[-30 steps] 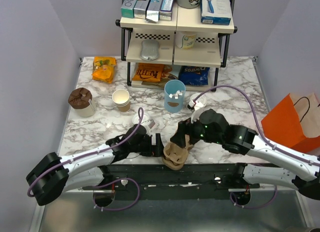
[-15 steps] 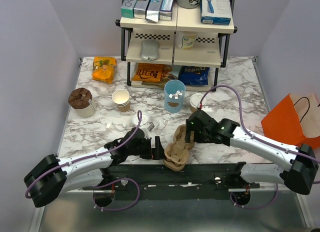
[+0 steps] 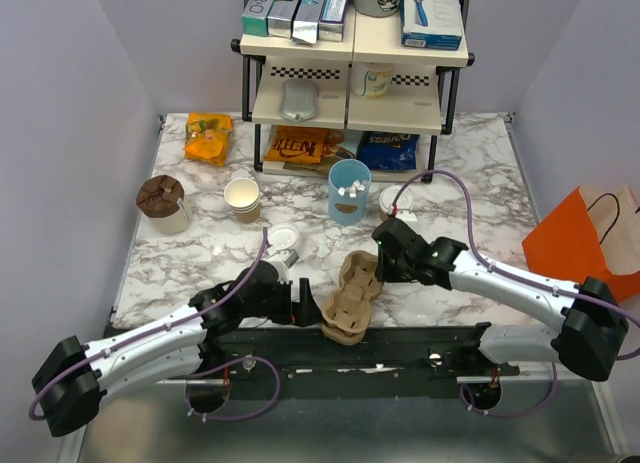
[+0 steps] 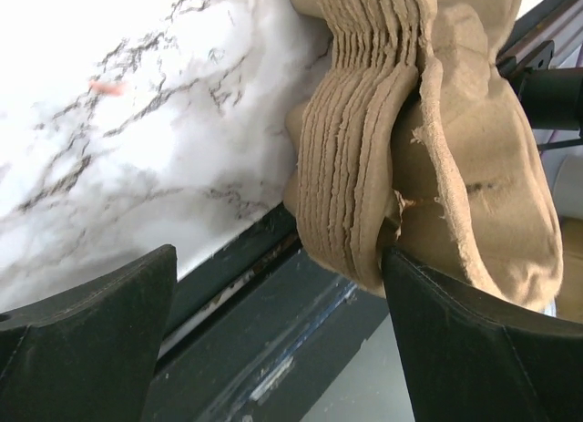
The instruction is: Pack the takeout coffee
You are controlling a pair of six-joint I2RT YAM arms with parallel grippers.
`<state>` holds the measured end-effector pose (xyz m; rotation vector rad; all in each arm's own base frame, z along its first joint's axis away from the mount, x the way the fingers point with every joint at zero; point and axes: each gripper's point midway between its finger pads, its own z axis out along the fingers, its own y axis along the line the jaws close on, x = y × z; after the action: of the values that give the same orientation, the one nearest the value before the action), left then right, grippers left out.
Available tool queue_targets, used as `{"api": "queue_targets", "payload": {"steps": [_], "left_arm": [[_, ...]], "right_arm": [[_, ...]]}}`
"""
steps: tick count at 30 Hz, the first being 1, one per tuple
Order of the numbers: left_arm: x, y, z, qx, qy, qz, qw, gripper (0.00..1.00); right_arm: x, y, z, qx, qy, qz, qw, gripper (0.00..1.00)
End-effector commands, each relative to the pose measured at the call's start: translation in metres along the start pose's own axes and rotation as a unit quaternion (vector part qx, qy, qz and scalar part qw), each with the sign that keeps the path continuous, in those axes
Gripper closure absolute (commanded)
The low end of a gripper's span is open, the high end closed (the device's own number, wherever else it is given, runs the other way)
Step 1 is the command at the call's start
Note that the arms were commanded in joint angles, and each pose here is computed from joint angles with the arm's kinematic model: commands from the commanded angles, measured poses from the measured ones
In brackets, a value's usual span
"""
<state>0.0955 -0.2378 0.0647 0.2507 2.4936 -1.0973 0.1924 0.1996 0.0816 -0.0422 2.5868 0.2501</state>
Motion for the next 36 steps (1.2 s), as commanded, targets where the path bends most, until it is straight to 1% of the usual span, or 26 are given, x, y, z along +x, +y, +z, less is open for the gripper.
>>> {"api": "queue_targets", "payload": {"steps": [1, 4, 7, 10, 11, 13, 14, 16, 17, 19, 20, 21, 24, 27, 30, 34, 35, 36], "left_arm": [[0.012, 0.021, -0.013, -0.048, 0.009, -0.003, 0.999, 0.01], [0.013, 0.023, -0.018, -0.053, 0.004, -0.01, 0.999, 0.01], [0.013, 0.024, -0.019, -0.052, -0.001, -0.026, 0.998, 0.01], [0.004, 0.012, -0.023, -0.037, -0.018, -0.039, 0.998, 0.01], [-0.001, 0.008, -0.025, -0.031, -0.028, -0.04, 0.998, 0.01], [-0.012, -0.003, -0.028, -0.017, -0.045, -0.034, 0.998, 0.01], [-0.016, -0.004, -0.028, -0.016, -0.053, -0.031, 0.998, 0.01], [-0.025, -0.007, -0.027, -0.015, -0.071, -0.028, 0.997, 0.01], [-0.026, -0.006, -0.025, -0.019, -0.072, -0.03, 0.997, 0.01], [-0.032, -0.009, -0.022, -0.018, -0.08, -0.03, 0.996, 0.01], [-0.032, -0.006, -0.019, -0.024, -0.078, -0.034, 0.996, 0.01], [-0.035, -0.009, -0.017, -0.019, -0.082, -0.033, 0.996, 0.01], [-0.04, -0.01, -0.012, -0.021, -0.087, -0.036, 0.995, 0.01], [-0.043, -0.007, -0.011, -0.033, -0.087, -0.036, 0.995, 0.01], [-0.043, -0.002, -0.011, -0.043, -0.089, -0.043, 0.994, 0.01], [-0.041, 0.012, -0.016, -0.069, -0.099, -0.053, 0.991, 0.01], [-0.043, 0.016, -0.018, -0.075, -0.109, -0.055, 0.99, 0.01], [-0.043, 0.023, -0.02, -0.088, -0.114, -0.059, 0.988, 0.01]], "right_arm": [[-0.013, 0.007, 0.006, -0.017, -0.022, -0.025, 0.999, 0.71], [-0.019, 0.01, 0.008, -0.023, -0.029, -0.038, 0.999, 0.76], [-0.027, 0.011, 0.009, -0.03, -0.04, -0.058, 0.997, 0.77], [-0.036, 0.017, 0.009, -0.046, -0.048, -0.097, 0.993, 0.81], [-0.042, 0.024, 0.01, -0.063, -0.059, -0.131, 0.988, 0.82], [-0.05, 0.032, 0.008, -0.086, -0.072, -0.161, 0.981, 0.82], [-0.056, 0.045, 0.004, -0.116, -0.084, -0.197, 0.97, 0.82], [-0.055, 0.062, 0.0, -0.165, -0.086, -0.247, 0.951, 0.82], [-0.052, 0.075, -0.005, -0.21, -0.088, -0.29, 0.93, 0.82], [-0.047, 0.083, -0.009, -0.241, -0.082, -0.33, 0.909, 0.82], [-0.044, 0.087, -0.01, -0.257, -0.085, -0.368, 0.889, 0.82], [-0.045, 0.089, -0.01, -0.262, -0.085, -0.383, 0.882, 0.82], [-0.048, 0.095, -0.013, -0.273, -0.083, -0.408, 0.867, 0.79], [-0.043, 0.098, -0.006, -0.279, -0.059, -0.414, 0.864, 0.75], [-0.043, 0.099, 0.0, -0.275, -0.045, -0.416, 0.866, 0.73], [-0.042, 0.102, 0.002, -0.278, -0.034, -0.424, 0.861, 0.62], [-0.041, 0.103, 0.0, -0.282, -0.032, -0.427, 0.859, 0.52], [-0.042, 0.103, -0.002, -0.282, -0.032, -0.427, 0.859, 0.48]]}}
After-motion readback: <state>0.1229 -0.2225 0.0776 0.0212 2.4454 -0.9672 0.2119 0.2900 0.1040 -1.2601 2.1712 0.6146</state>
